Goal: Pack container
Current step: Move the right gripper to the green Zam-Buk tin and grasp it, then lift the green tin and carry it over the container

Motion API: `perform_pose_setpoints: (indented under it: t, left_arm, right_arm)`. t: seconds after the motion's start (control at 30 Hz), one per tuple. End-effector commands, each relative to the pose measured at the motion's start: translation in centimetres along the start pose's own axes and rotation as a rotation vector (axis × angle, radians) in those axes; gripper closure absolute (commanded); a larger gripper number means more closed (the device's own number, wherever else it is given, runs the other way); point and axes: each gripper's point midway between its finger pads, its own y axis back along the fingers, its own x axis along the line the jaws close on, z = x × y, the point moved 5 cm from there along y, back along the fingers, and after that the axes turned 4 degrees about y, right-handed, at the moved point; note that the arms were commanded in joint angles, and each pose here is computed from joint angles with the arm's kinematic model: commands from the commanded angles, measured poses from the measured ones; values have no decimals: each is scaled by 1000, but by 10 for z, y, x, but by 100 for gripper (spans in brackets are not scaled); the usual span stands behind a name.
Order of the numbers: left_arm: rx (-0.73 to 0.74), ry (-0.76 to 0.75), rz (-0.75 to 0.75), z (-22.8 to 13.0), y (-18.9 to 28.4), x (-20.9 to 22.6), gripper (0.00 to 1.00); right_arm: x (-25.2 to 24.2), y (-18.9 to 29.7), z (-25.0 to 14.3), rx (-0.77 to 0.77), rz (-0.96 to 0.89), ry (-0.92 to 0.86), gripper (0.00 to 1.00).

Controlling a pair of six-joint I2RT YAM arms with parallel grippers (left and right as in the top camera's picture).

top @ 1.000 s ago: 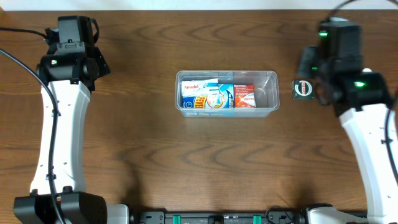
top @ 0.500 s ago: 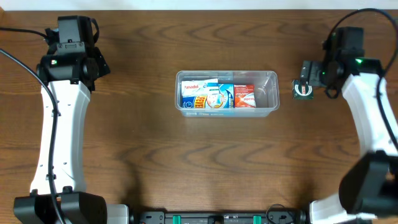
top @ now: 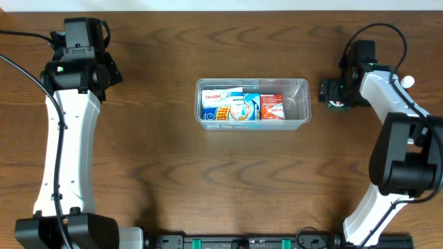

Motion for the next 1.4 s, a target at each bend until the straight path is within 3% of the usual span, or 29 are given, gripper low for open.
perform_pose_setpoints:
  t: [0.0,0.3,0.63,0.9,1.07,1.37]
  left_arm:
    - [-17,6,20,4,2,4,2]
    - [-17,6,20,4,2,4,2]
    - [-17,6,20,4,2,4,2]
    - [-17,6,20,4,2,4,2]
    - [-17,6,20,4,2,4,2]
    - [-17,6,20,4,2,4,2]
  right_arm:
    - [0,-11,-4,19,11,3,1]
    - [0,-19,-6,31,11,4,26]
    - [0,-19,-5,28,11,0,27]
    - [-1,-7,5,-9,10,-2,49]
    - [-3,32,17,-88,9,-6,51]
    - [21,188,20,-399,83,-9,55]
